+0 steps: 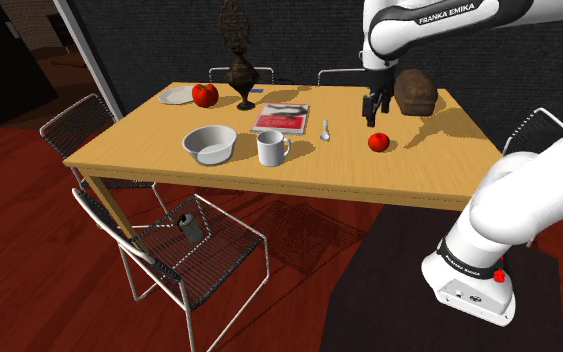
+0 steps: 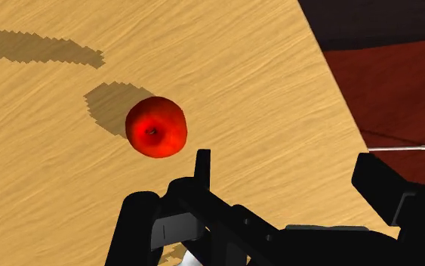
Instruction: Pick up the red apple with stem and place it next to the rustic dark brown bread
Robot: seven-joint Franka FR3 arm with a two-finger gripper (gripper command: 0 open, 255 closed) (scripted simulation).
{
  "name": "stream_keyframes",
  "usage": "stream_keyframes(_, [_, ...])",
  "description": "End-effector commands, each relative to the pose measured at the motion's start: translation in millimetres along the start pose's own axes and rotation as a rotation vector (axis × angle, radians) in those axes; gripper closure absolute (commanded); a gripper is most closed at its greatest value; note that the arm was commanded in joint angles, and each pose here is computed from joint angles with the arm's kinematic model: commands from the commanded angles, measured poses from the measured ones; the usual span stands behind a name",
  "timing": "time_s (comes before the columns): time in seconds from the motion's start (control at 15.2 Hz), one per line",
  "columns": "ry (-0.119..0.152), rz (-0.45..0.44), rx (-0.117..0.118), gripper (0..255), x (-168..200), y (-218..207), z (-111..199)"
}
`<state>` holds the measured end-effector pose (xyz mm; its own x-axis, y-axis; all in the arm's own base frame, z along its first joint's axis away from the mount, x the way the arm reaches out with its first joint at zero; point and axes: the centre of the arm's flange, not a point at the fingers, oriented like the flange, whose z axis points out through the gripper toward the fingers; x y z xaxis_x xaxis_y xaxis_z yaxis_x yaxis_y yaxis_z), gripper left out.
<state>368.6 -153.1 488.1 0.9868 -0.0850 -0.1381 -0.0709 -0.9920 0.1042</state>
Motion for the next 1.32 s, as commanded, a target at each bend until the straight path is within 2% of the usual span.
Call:
stream_keyframes(0.0, [-0.027, 0.013, -0.005, 0, 9.6, 15.4, 23.5])
stream_keyframes(0.66, [-0.160, 0.080, -0.028, 0, 52.6, 103.7, 118.5])
stream_keyframes(1.25, [-0.164, 0.081, -0.028, 0, 46.8, 106.8, 160.4])
